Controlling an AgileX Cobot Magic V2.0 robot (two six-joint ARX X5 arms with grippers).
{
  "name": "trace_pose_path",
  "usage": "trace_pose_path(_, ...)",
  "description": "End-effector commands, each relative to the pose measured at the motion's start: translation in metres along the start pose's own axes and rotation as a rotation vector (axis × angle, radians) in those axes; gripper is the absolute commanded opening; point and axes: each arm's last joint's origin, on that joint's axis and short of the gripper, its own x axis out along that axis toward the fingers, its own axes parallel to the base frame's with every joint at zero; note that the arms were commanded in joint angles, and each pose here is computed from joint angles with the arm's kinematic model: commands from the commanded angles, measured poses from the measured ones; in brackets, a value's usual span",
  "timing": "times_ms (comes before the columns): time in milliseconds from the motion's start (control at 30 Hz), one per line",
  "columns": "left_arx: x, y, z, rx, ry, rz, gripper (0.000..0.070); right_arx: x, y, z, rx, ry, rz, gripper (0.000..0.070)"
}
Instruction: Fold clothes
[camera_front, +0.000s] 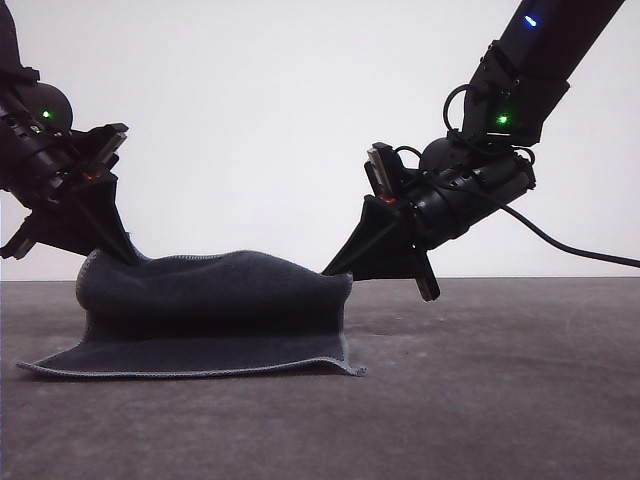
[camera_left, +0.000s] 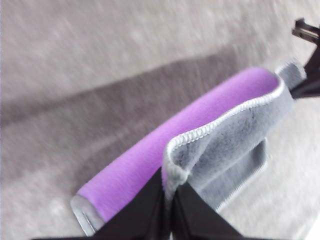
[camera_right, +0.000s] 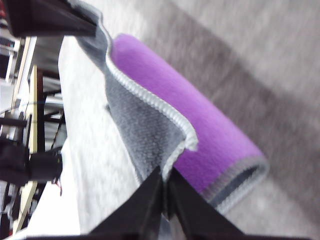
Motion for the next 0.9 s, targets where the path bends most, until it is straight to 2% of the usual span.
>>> trace_pose_path(0,-0.0031,-0.0022,0.0045,0.041,-0.014,-0.007,0.0000,0.0028,0.0034,0.0045,-0.062,0.002,0.007,0.0011)
trace_pose_path(767,-0.0031,-0.0050,-0.0020,0.016,0.033,-0.062,0.0013,0.0099,0.0094,0.0016,-0.048,0.028,0.068,0.0016)
trace_pose_path(800,-0.0031,-0.0050,-0.0021,0.015,0.034,-0.062,0.0034,0.0099,0.0094,0.0015,-0.048,0.029,0.068,0.0030)
trace_pose_path(867,-0.0032,-0.0052,-0.0027,0.010,0.039,-0.064,0.0083,0.0098,0.0095,0.0009,-0.048,0.032,0.069,0.0165)
